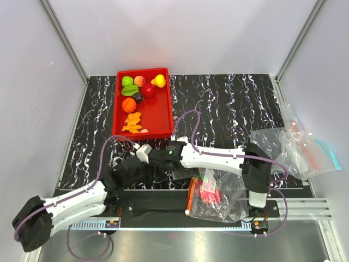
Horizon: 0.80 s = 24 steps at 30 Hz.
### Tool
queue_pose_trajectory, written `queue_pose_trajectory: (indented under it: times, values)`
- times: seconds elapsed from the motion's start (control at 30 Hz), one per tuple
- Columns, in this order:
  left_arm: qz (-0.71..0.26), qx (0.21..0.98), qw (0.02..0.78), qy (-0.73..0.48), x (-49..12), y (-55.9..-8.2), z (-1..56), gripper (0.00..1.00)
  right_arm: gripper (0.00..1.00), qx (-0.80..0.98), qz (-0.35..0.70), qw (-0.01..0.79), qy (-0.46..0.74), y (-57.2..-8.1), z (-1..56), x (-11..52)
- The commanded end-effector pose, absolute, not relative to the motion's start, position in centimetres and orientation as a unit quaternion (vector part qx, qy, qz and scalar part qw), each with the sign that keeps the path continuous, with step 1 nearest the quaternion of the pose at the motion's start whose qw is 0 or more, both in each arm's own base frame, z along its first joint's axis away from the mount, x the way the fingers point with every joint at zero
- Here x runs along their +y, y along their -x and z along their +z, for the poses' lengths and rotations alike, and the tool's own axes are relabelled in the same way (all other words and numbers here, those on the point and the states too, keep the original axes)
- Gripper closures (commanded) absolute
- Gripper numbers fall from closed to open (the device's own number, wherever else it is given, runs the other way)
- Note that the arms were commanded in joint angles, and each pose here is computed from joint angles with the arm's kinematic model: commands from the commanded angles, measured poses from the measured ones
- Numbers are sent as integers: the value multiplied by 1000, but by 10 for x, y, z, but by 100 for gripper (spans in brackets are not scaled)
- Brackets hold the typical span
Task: Place the food in the zip-top bag and seal the zipper
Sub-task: Place the fake fruit in the zipper food storage bag.
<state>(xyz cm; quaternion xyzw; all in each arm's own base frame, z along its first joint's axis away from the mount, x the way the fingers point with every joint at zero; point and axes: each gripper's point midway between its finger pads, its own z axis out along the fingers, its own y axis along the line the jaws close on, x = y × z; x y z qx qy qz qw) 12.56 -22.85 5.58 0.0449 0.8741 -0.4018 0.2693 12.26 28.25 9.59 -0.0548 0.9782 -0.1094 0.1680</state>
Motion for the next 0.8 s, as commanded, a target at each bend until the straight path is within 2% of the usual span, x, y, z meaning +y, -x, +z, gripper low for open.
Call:
queue_pose_trajectory:
  times: [0.0, 0.2, 0.3, 0.4, 0.43, 0.5, 0.53, 0.6, 0.77]
  values:
    - [-406, 874, 259, -62, -227, -120, 53, 52, 34, 962, -230, 130, 70, -103, 130, 205]
    - [-406, 875, 255, -64, -228, -120, 52, 52, 35, 959, -254, 106, 72, -95, 120, 190]
    - [-405, 875, 256, -65, -228, -121, 52, 52, 39, 953, -276, 97, 76, -94, 112, 187]
    - [-404, 877, 252, -67, -228, -119, 50, 53, 56, 953, -275, 105, 74, -99, 113, 186]
    - [-402, 878, 250, -67, -227, -119, 48, 53, 69, 954, -270, 111, 73, -101, 116, 186]
    - [-401, 878, 252, -67, -226, -119, 48, 53, 83, 955, -264, 114, 71, -103, 120, 185]
    - [-400, 879, 251, -67, -226, -119, 47, 53, 93, 956, -259, 119, 68, -105, 122, 184]
    - [-401, 878, 251, -70, -226, -119, 47, 53, 100, 956, -257, 122, 68, -106, 124, 181]
    - [-406, 874, 248, -94, -233, -119, 50, 52, 100, 957, -245, 144, 55, -113, 134, 173]
